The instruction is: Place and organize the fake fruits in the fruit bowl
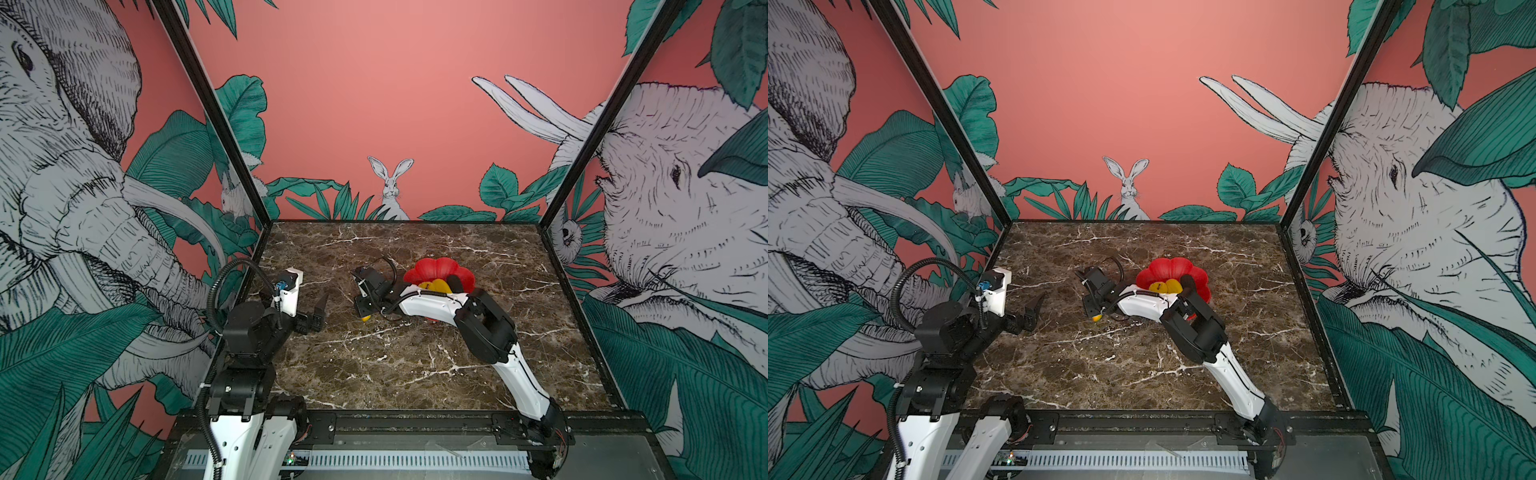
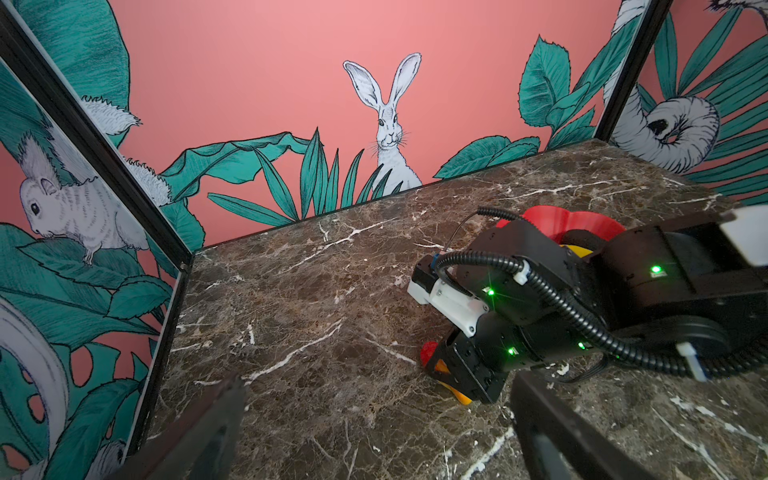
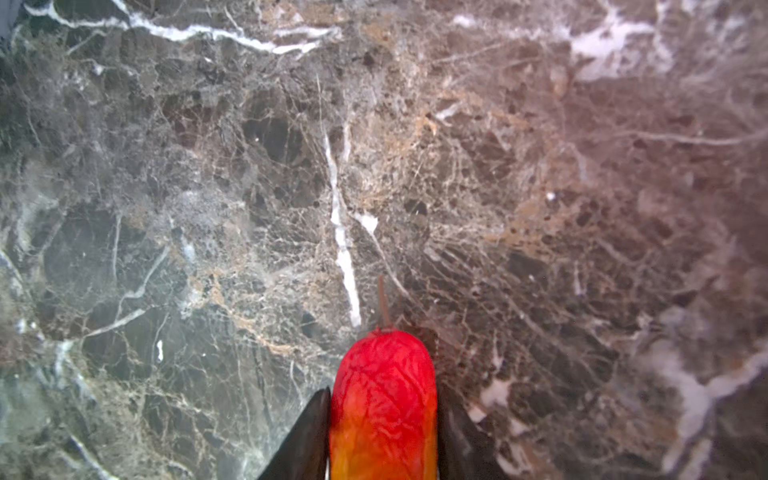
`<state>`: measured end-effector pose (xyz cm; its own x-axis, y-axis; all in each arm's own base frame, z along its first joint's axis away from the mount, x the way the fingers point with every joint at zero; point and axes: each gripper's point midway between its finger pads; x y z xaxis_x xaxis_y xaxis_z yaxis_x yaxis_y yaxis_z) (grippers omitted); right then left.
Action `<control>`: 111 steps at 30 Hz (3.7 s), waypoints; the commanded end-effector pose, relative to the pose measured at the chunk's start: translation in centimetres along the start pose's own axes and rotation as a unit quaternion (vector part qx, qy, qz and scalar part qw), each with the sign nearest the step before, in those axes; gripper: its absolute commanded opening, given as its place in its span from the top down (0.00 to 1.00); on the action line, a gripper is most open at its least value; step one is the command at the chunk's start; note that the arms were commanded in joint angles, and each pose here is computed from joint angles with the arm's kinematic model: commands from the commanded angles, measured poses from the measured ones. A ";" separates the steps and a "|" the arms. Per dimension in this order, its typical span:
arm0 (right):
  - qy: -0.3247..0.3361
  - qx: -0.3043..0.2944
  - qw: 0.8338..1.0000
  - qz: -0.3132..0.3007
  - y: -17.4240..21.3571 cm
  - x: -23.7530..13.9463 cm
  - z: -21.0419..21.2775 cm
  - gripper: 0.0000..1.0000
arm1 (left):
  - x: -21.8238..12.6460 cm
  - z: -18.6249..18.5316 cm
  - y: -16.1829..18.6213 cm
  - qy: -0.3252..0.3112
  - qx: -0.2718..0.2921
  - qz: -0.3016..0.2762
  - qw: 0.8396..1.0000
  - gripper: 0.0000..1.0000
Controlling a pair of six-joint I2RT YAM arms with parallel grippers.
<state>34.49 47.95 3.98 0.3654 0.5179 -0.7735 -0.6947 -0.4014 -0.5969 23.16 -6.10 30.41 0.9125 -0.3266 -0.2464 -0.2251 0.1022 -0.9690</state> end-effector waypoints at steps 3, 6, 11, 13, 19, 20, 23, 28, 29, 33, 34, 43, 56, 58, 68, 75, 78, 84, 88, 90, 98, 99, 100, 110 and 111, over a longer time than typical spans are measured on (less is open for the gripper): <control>-0.027 -0.050 0.998 -0.002 -1.4 -2.7 0.6 0.72 | -0.2 0.0 0.4 -0.003 0.003 0.003 1.000 0.00; -0.070 -0.158 0.985 -0.012 -3.1 -7.3 1.4 0.97 | -0.2 0.0 0.4 -0.002 0.003 0.001 1.000 0.00; -0.115 -0.388 0.913 0.048 -1.3 -15.6 0.6 1.00 | -0.3 -0.1 0.3 -0.001 0.003 0.000 1.000 0.00; -0.095 -0.442 0.889 0.067 -0.9 -17.8 -1.7 1.00 | -0.3 0.0 0.3 -0.002 0.003 0.001 1.000 0.00; -0.099 -0.607 0.783 0.090 0.8 -21.7 -8.4 1.00 | -0.3 -0.1 0.3 -0.001 0.003 0.001 1.000 0.00; -0.089 -0.618 0.776 0.091 0.5 -21.7 -9.5 1.00 | -0.2 -0.1 0.3 -0.001 0.003 0.002 1.000 0.00; -0.066 -0.608 0.786 0.096 -1.1 -21.5 -12.9 1.00 | -0.3 0.0 0.3 -0.001 0.003 0.001 1.000 0.00; -0.093 -0.601 0.782 0.139 -1.0 -19.7 -15.7 1.00 | -0.2 0.0 0.4 -0.002 0.003 0.003 1.000 0.00; -0.102 -0.595 0.785 0.142 -0.9 -19.2 -15.9 1.00 | -0.1 0.0 0.4 -0.001 0.003 0.004 1.000 0.00; -0.113 -0.578 0.794 0.152 -1.1 -17.2 -17.0 1.00 | 0.1 0.0 0.5 0.002 0.001 0.008 1.000 0.00; -0.113 -0.576 0.795 0.153 -1.2 -16.9 -17.3 1.00 | 0.1 0.0 0.5 0.001 0.002 0.008 1.000 0.00; -0.125 -0.564 0.801 0.155 -0.9 -14.8 -18.8 0.86 | 0.1 0.1 0.5 -0.002 0.003 0.008 1.000 0.00; -0.096 -0.573 0.804 0.130 -1.9 -14.0 -19.4 0.42 | 0.2 0.1 0.6 -0.002 0.003 0.010 1.000 0.00; -0.090 -0.571 0.806 0.126 -2.3 -14.7 -19.3 0.42 | 0.3 0.1 0.6 -0.002 0.003 0.011 1.000 0.00; 0.057 -0.418 0.894 -0.152 -8.5 -26.9 -19.7 0.01 | 1.1 1.3 -0.3 -0.025 -0.001 0.014 1.000 0.00; 0.271 -0.187 0.906 -0.267 -0.9 -35.7 -26.5 0.00 | 4.0 2.4 -1.9 -0.032 -0.008 0.005 0.999 0.00; 0.348 -0.101 0.890 -0.278 4.6 -36.6 -29.9 0.00 | 6.1 4.5 -0.6 -0.078 -0.030 0.007 0.996 0.00; 0.373 -0.025 0.885 -0.278 11.9 -32.5 -32.7 0.00 | 10.7 7.7 5.5 -0.148 -0.069 0.006 0.987 0.00; 0.371 -0.020 0.879 -0.300 12.6 -30.1 -33.8 0.00 | 12.7 9.8 11.3 -0.208 -0.052 -0.001 0.977 0.00; 0.373 -0.029 0.872 -0.315 11.7 -29.6 -34.4 0.00 | 13.7 10.4 13.4 -0.221 -0.038 0.022 0.974 0.01; 0.390 0.001 0.879 -0.275 12.1 -27.2 -37.0 0.01 | 19.0 10.0 16.6 -0.167 -0.012 0.048 0.985 0.00; 0.404 0.014 0.874 -0.271 12.4 -27.5 -37.6 0.01 | 19.3 10.0 16.4 -0.165 -0.014 0.039 0.985 0.00; 0.415 0.027 0.870 -0.263 12.7 -27.7 -38.0 0.01 | 19.1 10.2 16.8 -0.170 -0.020 0.054 0.984 0.00; 0.430 0.044 0.864 -0.257 12.9 -28.0 -38.7 0.01 | 19.0 10.1 17.0 -0.169 -0.022 0.062 0.983 0.00; 0.430 0.045 0.864 -0.257 12.9 -28.0 -38.7 0.01 | 19.0 10.1 16.9 -0.169 -0.022 0.060 0.984 0.00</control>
<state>38.85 -0.54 8.60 0.9280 -0.1361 -0.3468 -0.3698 -0.2231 -0.9019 39.73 -0.99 7.98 0.9207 0.0281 -0.3891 -0.3902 0.0728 -0.9179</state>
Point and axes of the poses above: each gripper's point midway between its finger pads, its own x axis out along the fingers, its own z axis along the line the jaws close on, y = z × x, and after that the axes turned 5 degrees about -x, right-handed
